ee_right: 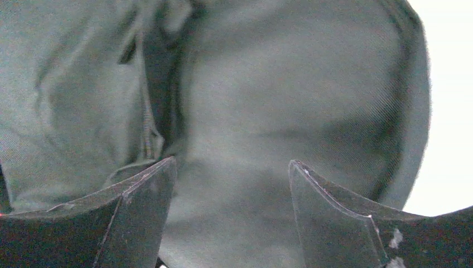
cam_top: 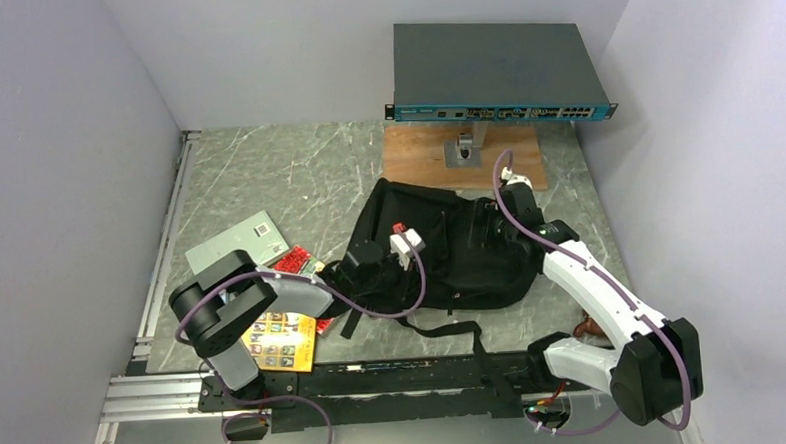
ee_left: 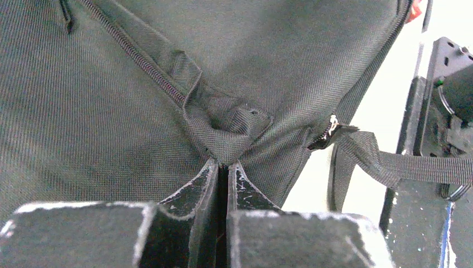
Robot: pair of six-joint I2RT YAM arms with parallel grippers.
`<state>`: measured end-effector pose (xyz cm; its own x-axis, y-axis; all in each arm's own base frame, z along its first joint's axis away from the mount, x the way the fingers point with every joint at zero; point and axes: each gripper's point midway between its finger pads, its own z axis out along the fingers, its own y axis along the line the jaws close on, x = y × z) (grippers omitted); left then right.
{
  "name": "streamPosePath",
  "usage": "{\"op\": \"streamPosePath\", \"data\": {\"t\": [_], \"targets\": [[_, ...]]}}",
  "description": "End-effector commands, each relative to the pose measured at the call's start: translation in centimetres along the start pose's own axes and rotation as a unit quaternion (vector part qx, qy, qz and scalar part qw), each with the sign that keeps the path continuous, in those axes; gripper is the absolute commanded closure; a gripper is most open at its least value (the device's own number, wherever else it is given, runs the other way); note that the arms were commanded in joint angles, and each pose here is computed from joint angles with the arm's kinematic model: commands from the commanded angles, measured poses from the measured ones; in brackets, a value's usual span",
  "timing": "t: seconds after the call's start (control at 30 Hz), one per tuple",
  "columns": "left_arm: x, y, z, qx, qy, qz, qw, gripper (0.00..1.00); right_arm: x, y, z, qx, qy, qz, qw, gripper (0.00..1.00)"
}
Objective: Pack the student bag
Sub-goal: Adjust the student bag at the center of the board.
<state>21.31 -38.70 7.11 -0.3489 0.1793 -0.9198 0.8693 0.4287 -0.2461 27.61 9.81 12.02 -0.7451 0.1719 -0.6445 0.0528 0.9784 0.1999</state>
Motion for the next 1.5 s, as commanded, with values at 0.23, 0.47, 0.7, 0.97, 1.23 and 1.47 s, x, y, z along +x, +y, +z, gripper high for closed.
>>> {"op": "streamPosePath", "data": {"t": [0.23, 0.47, 0.7, 0.97, 1.23, 1.47], "targets": [[-2.6, 5.1, -5.4, -0.102, 0.036, -0.065, 0.992, 0.47, -3.8, -4.3, -1.3, 0.046, -0.094, 0.109, 0.988, 0.18], [-5.6, 2.1, -8.1, -0.099, 0.008, -0.227, 0.969, 0.0, -3.0, -5.4, 0.2, 0.055, -0.073, 0.116, 0.989, 0.15], [0.1, 2.8, -10.2, -0.196, 0.04, -0.449, 0.871, 0.0, -1.5, -5.4, 2.4, 0.034, -0.032, 0.113, 0.993, 0.15], [3.6, 8.0, -13.5, -0.378, 0.062, -0.436, 0.814, 0.0, 1.1, -3.7, 4.3, -0.018, 0.022, 0.115, 0.993, 0.21], [5.4, 9.6, -12.2, -0.383, 0.09, -0.432, 0.811, 0.0, 2.8, -3.7, 4.7, -0.027, 0.031, 0.129, 0.991, 0.57], [2.4, 11.8, -9.2, -0.354, 0.086, -0.372, 0.854, 0.1, 0.9, -4.5, 1.4, -0.017, -0.05, 0.152, 0.987, 1.0]]}}
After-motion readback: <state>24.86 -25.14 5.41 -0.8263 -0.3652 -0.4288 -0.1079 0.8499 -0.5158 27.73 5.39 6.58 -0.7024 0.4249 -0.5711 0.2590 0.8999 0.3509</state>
